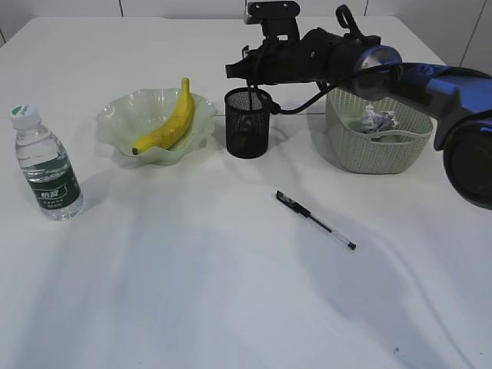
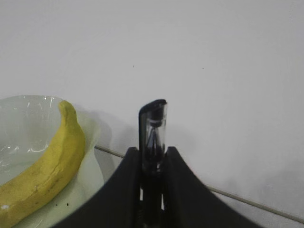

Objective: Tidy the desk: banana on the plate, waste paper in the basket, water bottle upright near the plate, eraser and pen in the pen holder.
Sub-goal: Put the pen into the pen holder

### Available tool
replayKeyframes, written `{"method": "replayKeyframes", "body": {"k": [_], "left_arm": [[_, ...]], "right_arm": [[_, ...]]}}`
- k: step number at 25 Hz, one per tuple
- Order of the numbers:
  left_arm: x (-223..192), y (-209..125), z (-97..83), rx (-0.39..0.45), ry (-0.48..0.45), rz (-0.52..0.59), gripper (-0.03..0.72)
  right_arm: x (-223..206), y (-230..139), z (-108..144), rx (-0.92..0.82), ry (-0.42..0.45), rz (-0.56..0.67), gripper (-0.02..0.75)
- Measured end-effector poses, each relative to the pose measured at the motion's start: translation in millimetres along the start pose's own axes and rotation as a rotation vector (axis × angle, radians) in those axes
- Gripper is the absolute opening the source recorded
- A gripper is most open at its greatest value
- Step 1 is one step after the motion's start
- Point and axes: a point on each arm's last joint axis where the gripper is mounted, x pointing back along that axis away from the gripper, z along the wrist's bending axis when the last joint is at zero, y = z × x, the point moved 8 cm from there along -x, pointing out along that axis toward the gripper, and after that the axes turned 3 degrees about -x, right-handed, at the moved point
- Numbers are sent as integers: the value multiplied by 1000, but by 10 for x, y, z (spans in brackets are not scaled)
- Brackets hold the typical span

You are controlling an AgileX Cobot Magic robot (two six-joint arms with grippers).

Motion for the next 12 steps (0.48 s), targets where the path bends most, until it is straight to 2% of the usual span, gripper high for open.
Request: {"method": "replayKeyframes", "body": {"k": [7,12], "left_arm": [[0,0,0,0,0,0,475],[0,0,0,0,0,0,475]], "right_arm": [[0,0,1,23,1,0,109],[0,2,4,16,3,-1,189]]}}
